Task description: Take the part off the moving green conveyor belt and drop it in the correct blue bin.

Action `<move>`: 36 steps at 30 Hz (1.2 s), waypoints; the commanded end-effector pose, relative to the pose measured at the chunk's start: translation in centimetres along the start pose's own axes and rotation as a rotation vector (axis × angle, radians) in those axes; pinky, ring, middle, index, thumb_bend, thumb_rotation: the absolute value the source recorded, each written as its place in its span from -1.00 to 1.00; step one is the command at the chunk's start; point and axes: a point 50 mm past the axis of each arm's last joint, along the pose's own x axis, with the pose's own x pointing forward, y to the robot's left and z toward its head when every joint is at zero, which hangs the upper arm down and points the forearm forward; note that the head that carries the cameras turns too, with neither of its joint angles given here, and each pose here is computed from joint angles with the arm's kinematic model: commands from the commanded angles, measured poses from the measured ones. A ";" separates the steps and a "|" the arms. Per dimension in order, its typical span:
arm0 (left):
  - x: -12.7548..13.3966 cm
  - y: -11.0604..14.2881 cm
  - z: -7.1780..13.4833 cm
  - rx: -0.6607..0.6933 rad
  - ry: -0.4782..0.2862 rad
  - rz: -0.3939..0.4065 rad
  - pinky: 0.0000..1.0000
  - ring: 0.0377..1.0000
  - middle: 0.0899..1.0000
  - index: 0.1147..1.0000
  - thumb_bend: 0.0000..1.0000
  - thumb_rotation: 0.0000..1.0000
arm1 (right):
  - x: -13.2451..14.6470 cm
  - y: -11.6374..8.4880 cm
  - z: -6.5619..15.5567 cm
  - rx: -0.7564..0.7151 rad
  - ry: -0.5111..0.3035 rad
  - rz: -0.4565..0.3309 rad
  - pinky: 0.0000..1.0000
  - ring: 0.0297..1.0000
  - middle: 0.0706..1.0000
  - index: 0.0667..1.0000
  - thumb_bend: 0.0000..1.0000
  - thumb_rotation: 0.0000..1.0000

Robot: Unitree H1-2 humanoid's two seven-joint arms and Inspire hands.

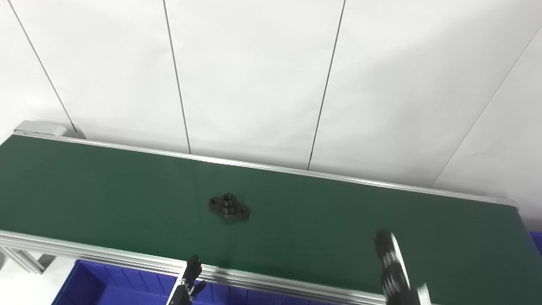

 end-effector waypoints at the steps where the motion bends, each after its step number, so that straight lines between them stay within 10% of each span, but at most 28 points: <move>1: 0.1 0.2 0.6 0.021 -0.048 -0.003 0.76 0.96 1.00 1.00 0.88 0.73 | 2.0 -0.1 1.0 -0.031 -0.033 0.015 0.75 0.85 0.85 0.80 0.97 0.71; 18: -0.1 -0.4 1.2 0.017 -0.063 -0.018 0.81 0.97 1.00 1.00 0.85 0.71 | 18.5 5.5 -0.8 -0.708 0.122 0.249 0.28 0.49 0.61 0.72 1.00 0.20; 36: -0.4 -1.5 2.3 -0.013 -0.090 -0.021 0.89 1.00 1.00 1.00 0.87 0.68 | 22.1 11.7 -5.8 -1.150 0.140 0.404 0.08 0.32 0.48 0.64 1.00 0.04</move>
